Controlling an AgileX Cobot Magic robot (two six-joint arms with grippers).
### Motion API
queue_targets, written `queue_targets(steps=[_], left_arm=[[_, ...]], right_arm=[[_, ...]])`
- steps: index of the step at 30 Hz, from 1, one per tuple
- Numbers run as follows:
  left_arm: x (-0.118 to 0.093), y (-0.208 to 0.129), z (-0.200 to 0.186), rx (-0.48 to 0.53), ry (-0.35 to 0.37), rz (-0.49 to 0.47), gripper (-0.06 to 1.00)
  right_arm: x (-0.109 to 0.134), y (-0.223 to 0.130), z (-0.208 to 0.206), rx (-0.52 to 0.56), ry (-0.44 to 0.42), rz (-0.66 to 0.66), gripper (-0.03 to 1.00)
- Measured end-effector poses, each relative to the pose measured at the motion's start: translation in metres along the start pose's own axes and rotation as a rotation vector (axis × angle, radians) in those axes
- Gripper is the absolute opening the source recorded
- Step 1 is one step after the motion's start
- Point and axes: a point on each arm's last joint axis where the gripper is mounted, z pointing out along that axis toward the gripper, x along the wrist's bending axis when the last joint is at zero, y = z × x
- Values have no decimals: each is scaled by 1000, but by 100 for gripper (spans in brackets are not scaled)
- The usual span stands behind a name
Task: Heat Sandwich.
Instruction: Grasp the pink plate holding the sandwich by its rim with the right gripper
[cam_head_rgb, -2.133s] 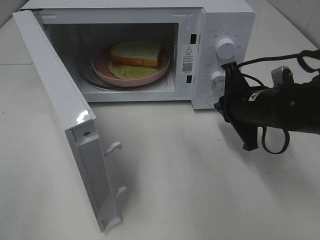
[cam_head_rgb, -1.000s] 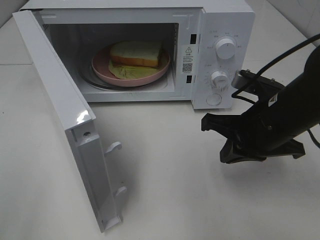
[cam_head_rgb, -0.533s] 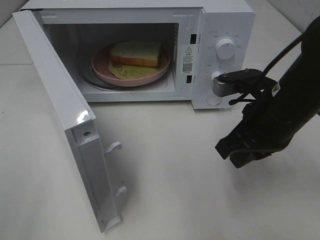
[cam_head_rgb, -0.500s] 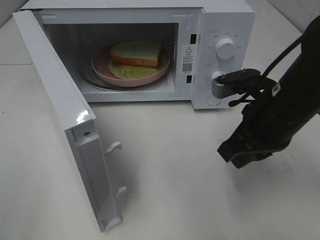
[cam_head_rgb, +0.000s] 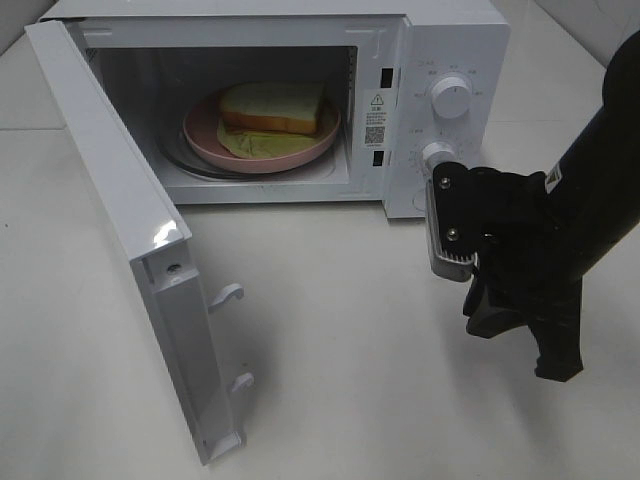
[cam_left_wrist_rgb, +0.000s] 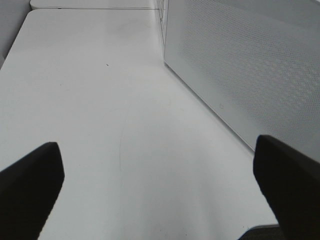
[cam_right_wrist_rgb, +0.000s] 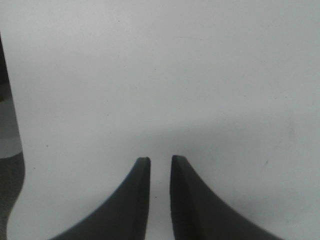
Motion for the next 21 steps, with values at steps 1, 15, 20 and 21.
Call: queue_targets(steps=[1,15,20,21], left_arm=[[0,0,0,0,0,0,97],[0,0,0,0,0,0,97],[0,0,0,0,0,0,97],[0,0,0,0,0,0,97]], right_arm=[[-1,0,0,3,-6,-52,18],[-8,-2,0,25,-93,-47,85],[-11,-3,-2,46,-111,-57,90],[-13,-2,-4,49,-118,-65,90]])
